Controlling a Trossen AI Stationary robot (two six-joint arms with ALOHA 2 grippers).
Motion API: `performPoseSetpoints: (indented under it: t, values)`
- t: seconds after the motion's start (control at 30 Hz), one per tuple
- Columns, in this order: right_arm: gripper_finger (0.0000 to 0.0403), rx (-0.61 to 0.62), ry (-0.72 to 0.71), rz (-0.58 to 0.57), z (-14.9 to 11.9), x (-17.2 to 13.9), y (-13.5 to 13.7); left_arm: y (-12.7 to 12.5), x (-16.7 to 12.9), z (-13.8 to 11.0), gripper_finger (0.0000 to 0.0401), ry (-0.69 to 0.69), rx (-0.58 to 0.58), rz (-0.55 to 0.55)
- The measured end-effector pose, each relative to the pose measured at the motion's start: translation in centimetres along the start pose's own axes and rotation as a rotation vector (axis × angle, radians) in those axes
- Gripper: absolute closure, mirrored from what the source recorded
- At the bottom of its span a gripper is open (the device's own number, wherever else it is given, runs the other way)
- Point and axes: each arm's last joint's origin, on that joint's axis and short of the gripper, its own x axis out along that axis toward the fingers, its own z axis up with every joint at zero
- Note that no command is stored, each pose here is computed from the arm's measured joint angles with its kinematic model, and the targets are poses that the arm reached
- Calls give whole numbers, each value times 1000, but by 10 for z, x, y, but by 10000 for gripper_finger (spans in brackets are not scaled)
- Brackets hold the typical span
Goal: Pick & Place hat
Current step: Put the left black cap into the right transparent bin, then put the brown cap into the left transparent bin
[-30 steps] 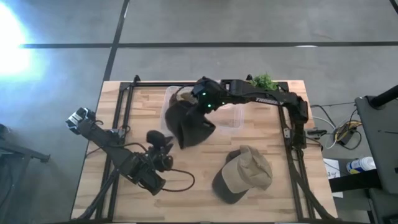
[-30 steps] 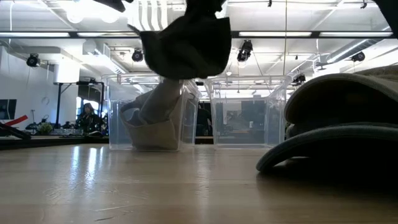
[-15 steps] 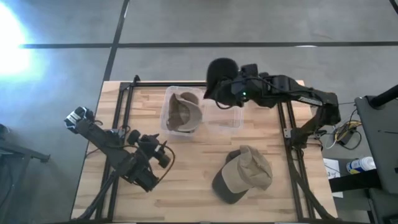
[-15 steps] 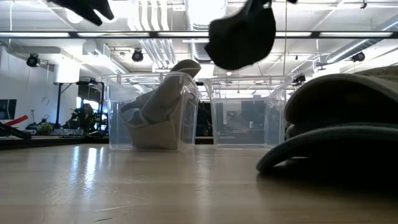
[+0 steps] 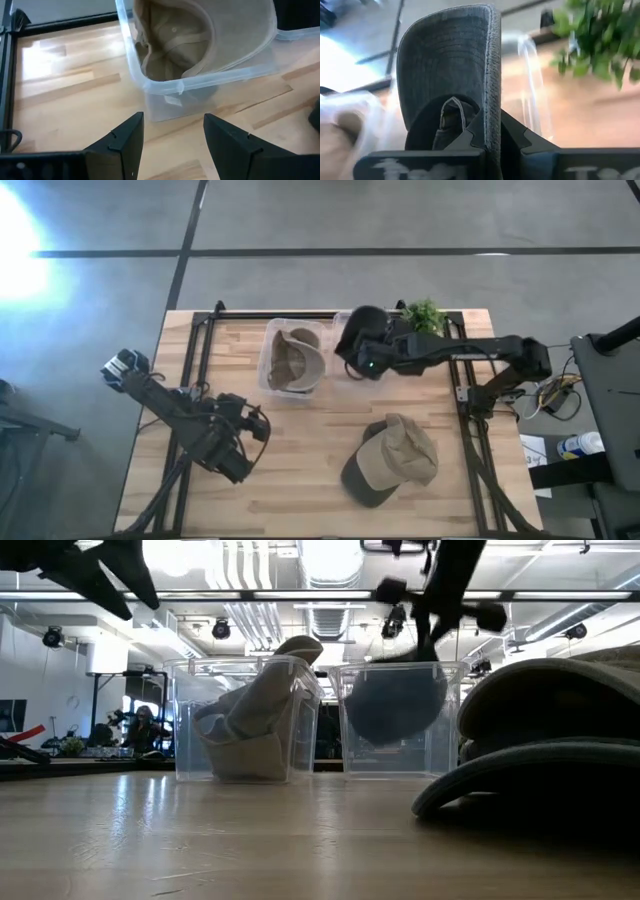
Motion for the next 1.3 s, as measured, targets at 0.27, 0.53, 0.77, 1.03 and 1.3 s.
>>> performPoseSetpoints:
  t: [0.27, 0.53, 0.77, 1.03, 1.3]
  values:
    - [368, -63, 53, -76, -31, 29, -11, 2, -2, 2, 202, 2, -7, -14]
    - [307, -89, 125, -75, -30, 29, -8, 3, -3, 4, 202, 2, 18, -21]
    - [277, -341, 65, 63, 5, -3, 8, 5, -6, 8, 202, 10, -3, -40]
    - [266, -774, 467, 429, 22, -66, 5, -8, -10, 6, 202, 35, 210, -174]
    - [266, -831, 729, 244, -20, -99, -49, -20, 0, -10, 203, -64, 789, -293]
